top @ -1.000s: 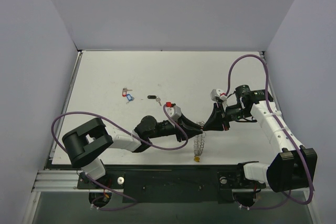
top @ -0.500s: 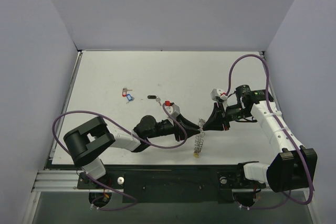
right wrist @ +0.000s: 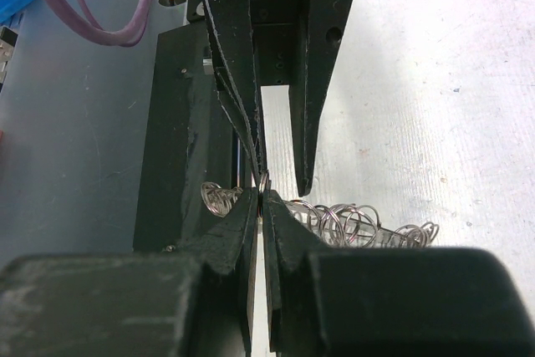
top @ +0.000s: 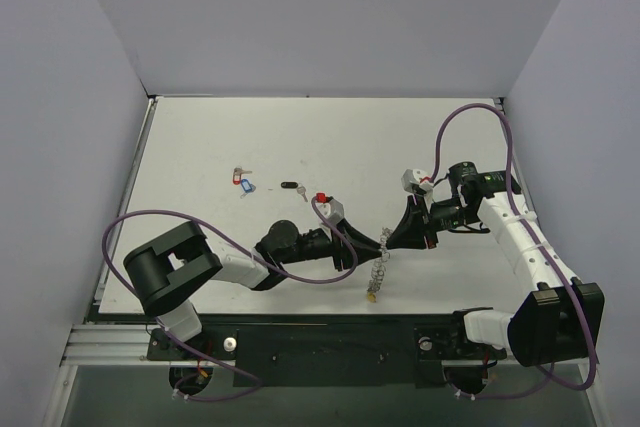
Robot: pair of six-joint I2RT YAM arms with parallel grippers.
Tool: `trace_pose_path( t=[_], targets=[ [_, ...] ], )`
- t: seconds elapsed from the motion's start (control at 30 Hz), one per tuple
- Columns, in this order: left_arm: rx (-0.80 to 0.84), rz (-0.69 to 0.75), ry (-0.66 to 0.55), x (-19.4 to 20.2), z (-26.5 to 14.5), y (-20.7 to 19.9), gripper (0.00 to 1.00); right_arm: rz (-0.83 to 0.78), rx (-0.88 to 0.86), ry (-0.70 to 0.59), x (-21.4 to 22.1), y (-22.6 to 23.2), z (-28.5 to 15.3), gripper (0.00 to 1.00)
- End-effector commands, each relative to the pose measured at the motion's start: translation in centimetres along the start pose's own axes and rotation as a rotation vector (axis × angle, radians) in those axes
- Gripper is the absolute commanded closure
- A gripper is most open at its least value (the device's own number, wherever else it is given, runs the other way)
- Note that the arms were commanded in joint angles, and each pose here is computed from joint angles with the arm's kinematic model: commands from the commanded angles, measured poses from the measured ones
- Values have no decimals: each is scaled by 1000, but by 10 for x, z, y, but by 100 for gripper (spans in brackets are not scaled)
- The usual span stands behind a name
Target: Put the keys on the keyring
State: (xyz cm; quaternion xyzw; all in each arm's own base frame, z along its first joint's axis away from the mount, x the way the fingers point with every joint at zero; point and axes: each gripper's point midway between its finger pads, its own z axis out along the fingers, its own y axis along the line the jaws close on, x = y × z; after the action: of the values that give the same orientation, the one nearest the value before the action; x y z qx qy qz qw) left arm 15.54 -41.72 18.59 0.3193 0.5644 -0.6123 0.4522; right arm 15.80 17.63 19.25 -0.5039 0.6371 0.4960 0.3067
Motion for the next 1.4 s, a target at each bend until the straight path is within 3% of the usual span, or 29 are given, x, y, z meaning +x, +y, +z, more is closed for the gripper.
trace_pose_path(
  t=[0.0,1.37],
  targets=[
    [116,79,-166,-44,2,-27,66,-24,-25,-80,-20,10,-1,100],
    [154,125,-268,-84,4,-47,68,-18,-30,-77,-17,9,1,100]
  ],
)
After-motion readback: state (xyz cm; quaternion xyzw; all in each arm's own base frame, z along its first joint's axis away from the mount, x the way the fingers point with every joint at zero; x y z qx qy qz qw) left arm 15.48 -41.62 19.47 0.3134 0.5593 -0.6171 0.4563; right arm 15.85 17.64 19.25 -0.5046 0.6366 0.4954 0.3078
